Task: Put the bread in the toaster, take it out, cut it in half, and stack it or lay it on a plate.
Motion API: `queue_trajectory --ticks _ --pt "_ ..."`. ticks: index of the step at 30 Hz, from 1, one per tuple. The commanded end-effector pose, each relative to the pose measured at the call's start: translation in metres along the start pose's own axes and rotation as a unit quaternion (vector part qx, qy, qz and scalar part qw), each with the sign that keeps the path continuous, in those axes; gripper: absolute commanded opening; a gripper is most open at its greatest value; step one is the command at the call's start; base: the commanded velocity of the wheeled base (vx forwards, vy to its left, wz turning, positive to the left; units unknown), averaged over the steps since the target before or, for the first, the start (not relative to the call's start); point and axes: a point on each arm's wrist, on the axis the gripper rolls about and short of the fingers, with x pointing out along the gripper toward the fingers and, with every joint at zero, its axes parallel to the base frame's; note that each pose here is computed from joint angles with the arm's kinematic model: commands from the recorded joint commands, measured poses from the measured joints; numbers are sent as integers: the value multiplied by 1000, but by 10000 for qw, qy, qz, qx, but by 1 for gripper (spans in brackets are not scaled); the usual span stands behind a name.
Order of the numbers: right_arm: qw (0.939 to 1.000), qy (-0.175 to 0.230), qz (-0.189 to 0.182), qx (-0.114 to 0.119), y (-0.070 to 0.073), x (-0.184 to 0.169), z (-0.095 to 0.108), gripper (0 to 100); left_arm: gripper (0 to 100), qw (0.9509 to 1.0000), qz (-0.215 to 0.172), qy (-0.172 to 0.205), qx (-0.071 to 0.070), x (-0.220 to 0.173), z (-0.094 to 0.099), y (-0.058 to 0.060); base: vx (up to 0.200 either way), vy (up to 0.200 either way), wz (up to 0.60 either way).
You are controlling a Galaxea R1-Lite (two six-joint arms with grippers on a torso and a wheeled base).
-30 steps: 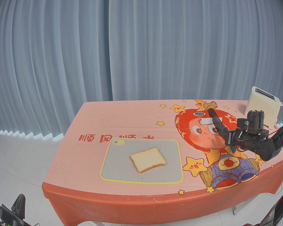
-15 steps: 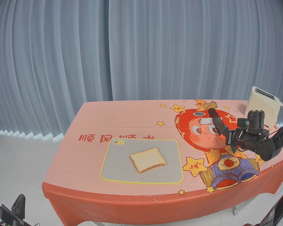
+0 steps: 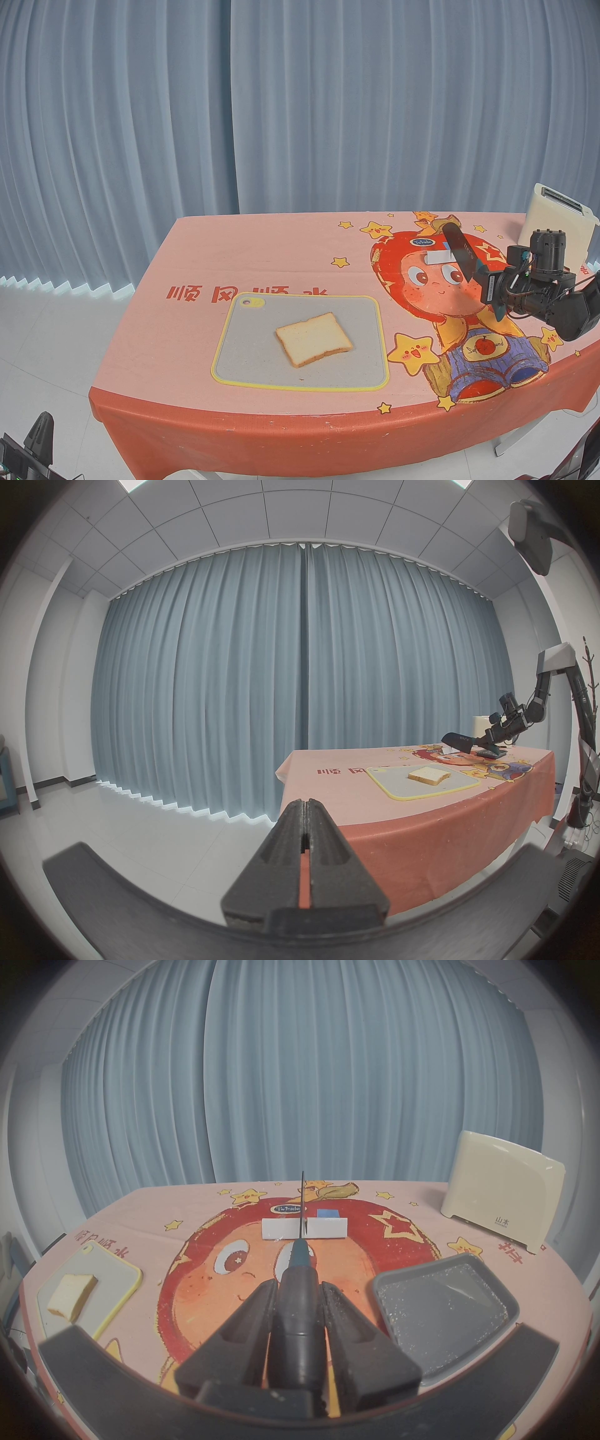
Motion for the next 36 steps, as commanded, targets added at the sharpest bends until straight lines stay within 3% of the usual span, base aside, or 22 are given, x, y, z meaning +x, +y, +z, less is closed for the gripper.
queue_trajectory --ticks 1,20,36 --pt "9998 -197 20 0 1 -12 8 0 0 10000 2 87 -1 1 -5 0 0 0 0" --pt "9984 -555 68 -22 3 -34 22 0 0 10000 2 87 -1 1 -5 0 0 0 0" --pt "9955 -859 380 -114 20 -62 28 0 0 10000 2 87 -1 1 -5 0 0 0 0"
